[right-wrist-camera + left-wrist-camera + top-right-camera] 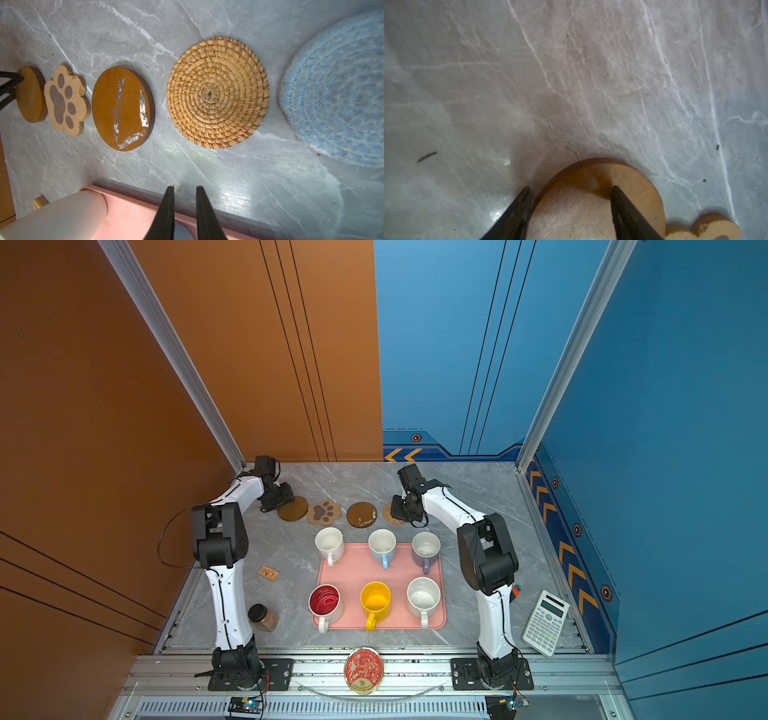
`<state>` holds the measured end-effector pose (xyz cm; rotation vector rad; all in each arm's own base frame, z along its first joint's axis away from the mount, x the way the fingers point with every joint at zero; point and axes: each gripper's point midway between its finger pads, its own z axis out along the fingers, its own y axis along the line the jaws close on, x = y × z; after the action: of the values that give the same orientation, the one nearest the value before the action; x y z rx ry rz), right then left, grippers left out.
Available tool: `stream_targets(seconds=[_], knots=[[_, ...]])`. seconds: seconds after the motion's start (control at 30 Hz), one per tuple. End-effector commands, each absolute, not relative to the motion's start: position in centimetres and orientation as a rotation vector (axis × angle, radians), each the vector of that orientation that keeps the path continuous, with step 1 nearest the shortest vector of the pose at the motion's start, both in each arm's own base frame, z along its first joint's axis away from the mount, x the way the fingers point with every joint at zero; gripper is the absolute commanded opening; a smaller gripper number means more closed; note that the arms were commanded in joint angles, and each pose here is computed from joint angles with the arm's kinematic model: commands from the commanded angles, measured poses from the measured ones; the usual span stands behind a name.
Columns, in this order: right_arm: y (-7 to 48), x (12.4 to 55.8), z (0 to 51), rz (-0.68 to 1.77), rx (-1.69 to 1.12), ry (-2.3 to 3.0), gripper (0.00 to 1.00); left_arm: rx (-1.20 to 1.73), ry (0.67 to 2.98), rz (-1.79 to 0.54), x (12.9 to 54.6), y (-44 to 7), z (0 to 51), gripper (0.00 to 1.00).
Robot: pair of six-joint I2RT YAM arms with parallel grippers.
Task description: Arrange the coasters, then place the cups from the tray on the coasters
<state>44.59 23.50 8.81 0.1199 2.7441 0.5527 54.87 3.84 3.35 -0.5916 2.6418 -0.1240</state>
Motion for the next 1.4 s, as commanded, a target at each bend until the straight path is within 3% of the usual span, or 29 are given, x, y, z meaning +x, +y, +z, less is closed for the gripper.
stream_targets(seconds=[0.0, 0.6, 1.0, 1.37], knots=[[23.5, 44.4, 10.5, 0.555, 0.116, 2.708, 0.18, -0.550, 2.740, -0.101, 52.5, 2.8, 2.1, 0.61], [22.6, 44.7, 11.8, 0.550, 0.115, 2.675, 0.18, -0.530, 2.706, -0.072, 51.9, 2.6, 4.6, 0.62], [11.2, 45.7, 14.7, 0.429, 0.310, 2.608, 0.24, -0.486, 2.596, -0.050, 52.2, 1.6, 10.4, 0.64], [3.0, 47.9, 10.6, 0.308, 0.452, 2.721, 0.25, -0.314, 2.623, -0.090, 50.8, -4.4, 12.2, 0.63]])
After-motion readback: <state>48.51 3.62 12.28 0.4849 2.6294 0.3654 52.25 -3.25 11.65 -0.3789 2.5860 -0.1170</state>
